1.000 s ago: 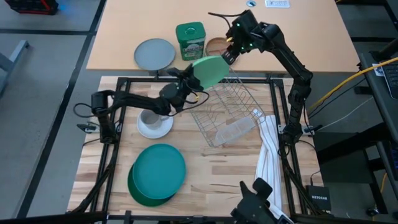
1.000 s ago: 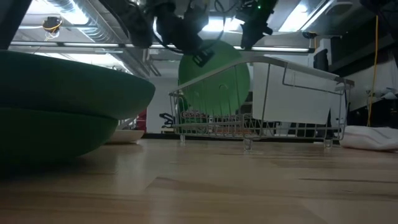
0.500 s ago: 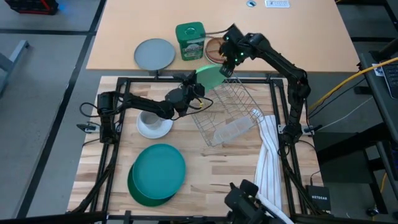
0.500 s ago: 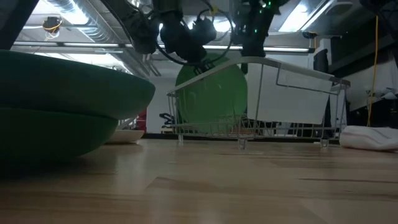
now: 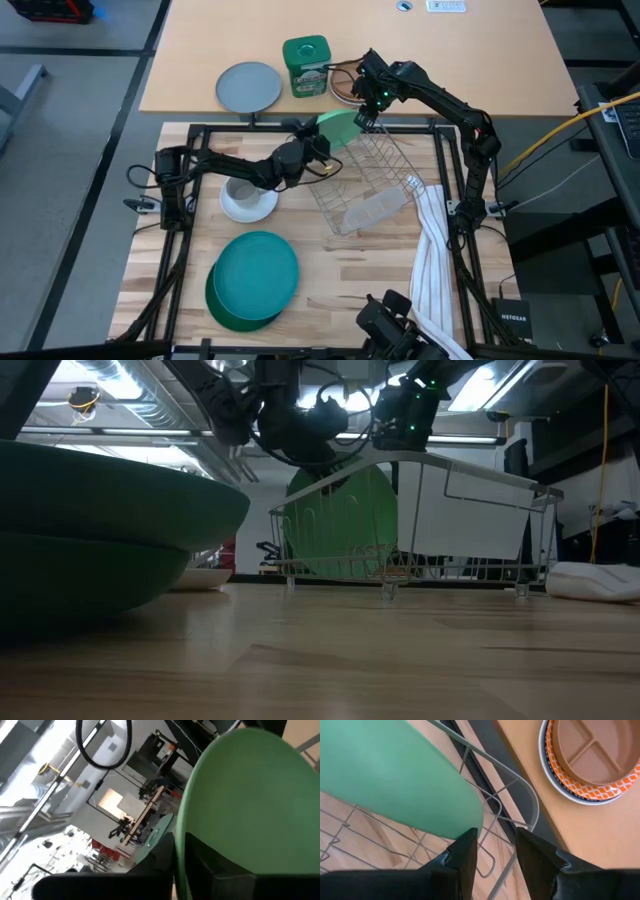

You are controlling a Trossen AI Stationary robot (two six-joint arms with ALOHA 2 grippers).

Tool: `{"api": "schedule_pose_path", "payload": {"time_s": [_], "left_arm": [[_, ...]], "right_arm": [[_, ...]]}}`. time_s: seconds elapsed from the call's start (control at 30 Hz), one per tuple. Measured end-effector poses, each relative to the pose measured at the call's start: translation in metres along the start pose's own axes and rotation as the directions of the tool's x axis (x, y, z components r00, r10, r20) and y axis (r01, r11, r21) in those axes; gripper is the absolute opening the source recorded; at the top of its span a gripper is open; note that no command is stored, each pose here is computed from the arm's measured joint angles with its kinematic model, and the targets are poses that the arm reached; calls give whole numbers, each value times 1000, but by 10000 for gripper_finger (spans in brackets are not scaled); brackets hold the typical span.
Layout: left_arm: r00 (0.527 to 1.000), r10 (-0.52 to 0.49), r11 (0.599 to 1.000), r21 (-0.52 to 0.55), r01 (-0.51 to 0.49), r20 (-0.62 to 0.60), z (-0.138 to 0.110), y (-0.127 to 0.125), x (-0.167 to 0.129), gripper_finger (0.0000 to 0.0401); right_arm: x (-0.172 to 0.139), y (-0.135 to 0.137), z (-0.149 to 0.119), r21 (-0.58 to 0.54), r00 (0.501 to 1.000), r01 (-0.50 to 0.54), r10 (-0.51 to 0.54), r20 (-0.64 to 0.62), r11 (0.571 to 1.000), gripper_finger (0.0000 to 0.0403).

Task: Sort dishes
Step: Put the light green plate into the dish rack

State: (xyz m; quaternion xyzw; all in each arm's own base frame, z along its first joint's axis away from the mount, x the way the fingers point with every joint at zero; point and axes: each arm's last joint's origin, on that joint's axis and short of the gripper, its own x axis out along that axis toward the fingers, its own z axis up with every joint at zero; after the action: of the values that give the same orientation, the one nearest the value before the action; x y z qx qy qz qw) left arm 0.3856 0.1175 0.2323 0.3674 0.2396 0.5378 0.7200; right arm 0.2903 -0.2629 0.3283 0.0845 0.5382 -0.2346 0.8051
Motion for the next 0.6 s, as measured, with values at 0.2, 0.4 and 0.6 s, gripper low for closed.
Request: {"api": "schedule_pose_path", "payload": {"time_s": [0.2, 0.4, 0.6], "left_arm": [[1000, 5, 996, -86, -6, -10, -3, 2, 5, 86], [999, 22, 983, -179, -26, -25, -7, 6, 12, 145], [999, 26, 965, -258, -33, -30, -8, 7, 14, 173]], "right_arm": [[2, 1, 0, -2, 1000, 0, 0, -4, 1000, 138], [2, 1, 0, 2, 1000, 3, -3, -2, 1000, 138], [2, -1, 3, 31, 999, 29, -30, 23, 999, 138]]}}
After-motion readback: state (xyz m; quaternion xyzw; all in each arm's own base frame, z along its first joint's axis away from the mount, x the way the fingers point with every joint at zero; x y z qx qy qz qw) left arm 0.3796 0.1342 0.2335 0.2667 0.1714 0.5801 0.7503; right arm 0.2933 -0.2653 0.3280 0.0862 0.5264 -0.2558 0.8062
